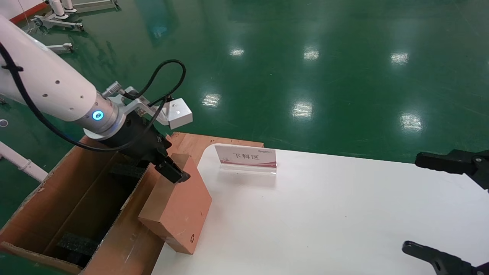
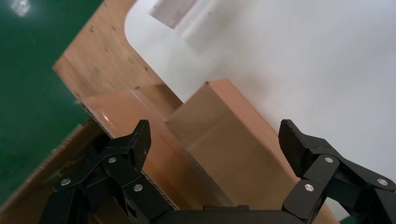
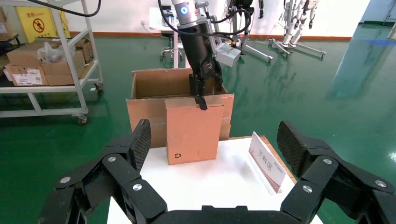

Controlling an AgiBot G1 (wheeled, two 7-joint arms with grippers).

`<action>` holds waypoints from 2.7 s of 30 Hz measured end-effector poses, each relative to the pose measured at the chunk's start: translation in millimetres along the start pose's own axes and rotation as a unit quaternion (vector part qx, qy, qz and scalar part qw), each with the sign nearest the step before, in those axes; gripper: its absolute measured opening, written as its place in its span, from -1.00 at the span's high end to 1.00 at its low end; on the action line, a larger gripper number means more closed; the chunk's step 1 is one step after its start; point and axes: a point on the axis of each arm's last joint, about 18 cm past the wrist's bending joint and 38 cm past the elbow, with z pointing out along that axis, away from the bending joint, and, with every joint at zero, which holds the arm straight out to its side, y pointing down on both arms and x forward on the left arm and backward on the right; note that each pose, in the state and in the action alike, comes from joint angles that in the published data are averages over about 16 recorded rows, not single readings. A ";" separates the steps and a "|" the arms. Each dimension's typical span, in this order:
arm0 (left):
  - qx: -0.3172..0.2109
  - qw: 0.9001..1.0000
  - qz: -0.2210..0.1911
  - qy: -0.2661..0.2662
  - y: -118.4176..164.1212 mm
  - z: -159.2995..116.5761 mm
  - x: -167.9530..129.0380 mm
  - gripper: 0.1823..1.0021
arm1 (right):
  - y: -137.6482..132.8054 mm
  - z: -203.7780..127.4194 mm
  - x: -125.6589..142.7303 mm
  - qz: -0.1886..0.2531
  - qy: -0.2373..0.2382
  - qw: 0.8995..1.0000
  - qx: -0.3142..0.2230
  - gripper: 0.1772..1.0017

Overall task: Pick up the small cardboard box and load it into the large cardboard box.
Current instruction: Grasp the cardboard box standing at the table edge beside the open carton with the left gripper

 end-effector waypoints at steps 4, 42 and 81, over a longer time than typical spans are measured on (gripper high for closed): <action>-0.015 1.000 -0.011 0.001 1.1 2.3 2.6 -1.00 | 0.0 0.0 0.0 0.000 0.000 1.000 0.000 -1.00; -0.108 0.992 -0.056 0.015 16.6 18.4 22.2 -1.00 | 0.0 -0.1 0.1 0.000 0.000 1.000 0.000 -1.00; -0.103 0.993 -0.059 0.015 15.2 17.2 20.6 -0.02 | 0.0 -0.1 0.1 0.000 0.000 1.000 0.000 -0.15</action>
